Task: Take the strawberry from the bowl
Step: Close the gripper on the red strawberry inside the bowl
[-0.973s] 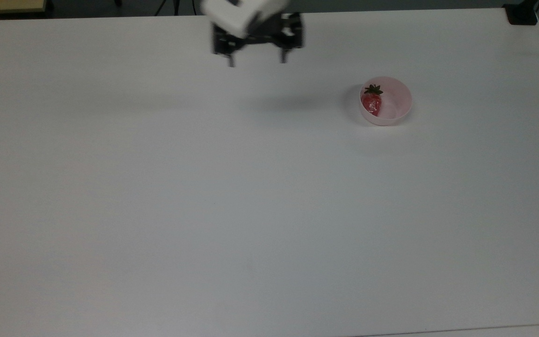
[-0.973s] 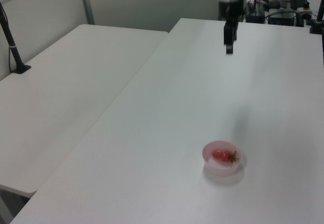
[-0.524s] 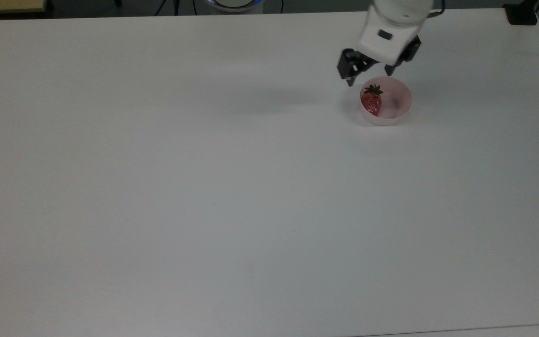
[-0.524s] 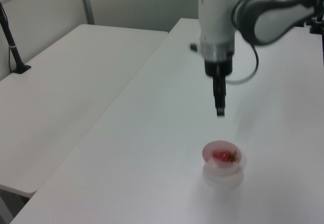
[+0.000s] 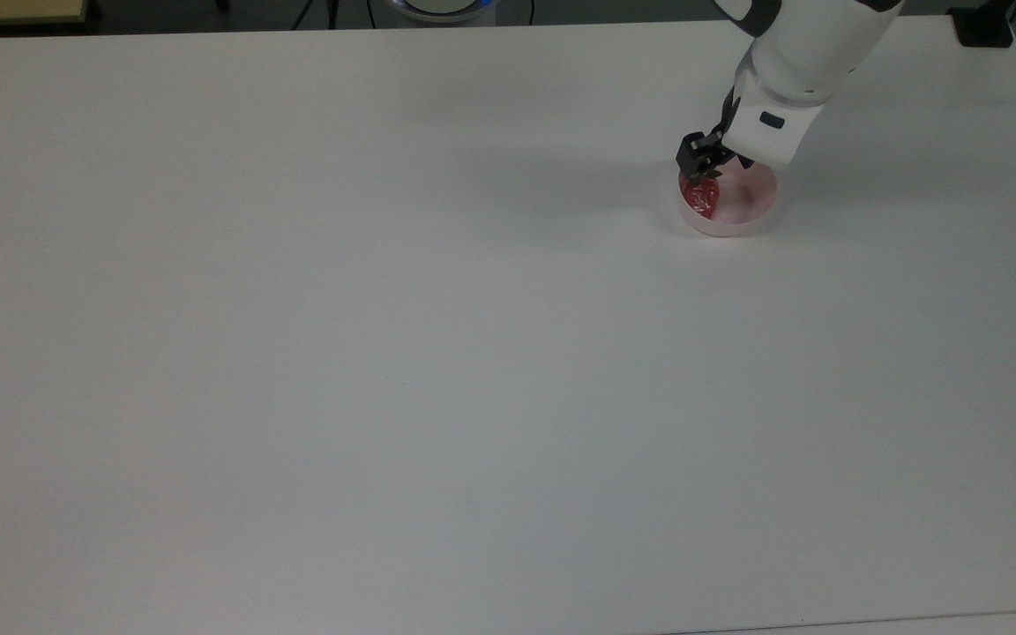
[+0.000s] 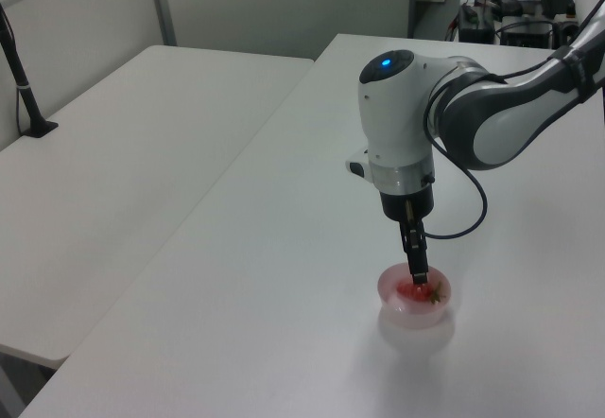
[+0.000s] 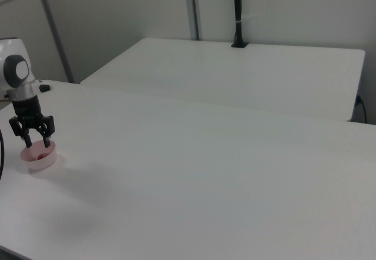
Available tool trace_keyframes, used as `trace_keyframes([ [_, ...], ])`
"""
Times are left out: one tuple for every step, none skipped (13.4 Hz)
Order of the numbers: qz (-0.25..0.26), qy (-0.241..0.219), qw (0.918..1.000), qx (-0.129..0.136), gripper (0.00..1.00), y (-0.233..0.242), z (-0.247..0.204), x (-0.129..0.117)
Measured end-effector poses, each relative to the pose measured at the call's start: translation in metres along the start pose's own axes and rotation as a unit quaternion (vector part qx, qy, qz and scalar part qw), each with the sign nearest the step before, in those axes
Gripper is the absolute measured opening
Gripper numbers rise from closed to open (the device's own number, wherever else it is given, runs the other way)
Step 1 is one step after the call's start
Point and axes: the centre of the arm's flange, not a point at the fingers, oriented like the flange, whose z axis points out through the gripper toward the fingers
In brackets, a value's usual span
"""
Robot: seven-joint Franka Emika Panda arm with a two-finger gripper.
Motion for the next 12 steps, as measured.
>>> trace_keyframes([
  [-0.003,-0.003,1.0000,-0.008,0.68,0.000,0.010,0.002],
  [-0.007,-0.006,0.9998,-0.016,0.69,-0.001,0.018,0.003],
  [-0.011,-0.010,0.9996,-0.024,0.69,-0.002,0.028,0.004],
  [-0.016,-0.015,0.9993,-0.031,0.69,-0.003,0.035,0.003],
  [-0.024,-0.021,0.9987,-0.039,0.69,-0.006,0.043,0.001],
  [-0.032,-0.025,0.9982,-0.043,0.70,-0.009,0.048,0.000],
  [-0.038,-0.028,0.9978,-0.045,0.70,-0.010,0.052,-0.002],
  [-0.043,-0.031,0.9975,-0.046,0.70,-0.011,0.054,-0.003],
  [-0.046,-0.032,0.9974,-0.046,0.67,-0.013,0.055,-0.004],
  [-0.048,-0.033,0.9972,-0.047,0.67,-0.014,0.056,-0.005],
  [-0.052,-0.032,0.9970,-0.048,0.60,-0.017,0.056,-0.005],
  [-0.054,-0.032,0.9968,-0.049,0.49,-0.019,0.056,-0.006],
])
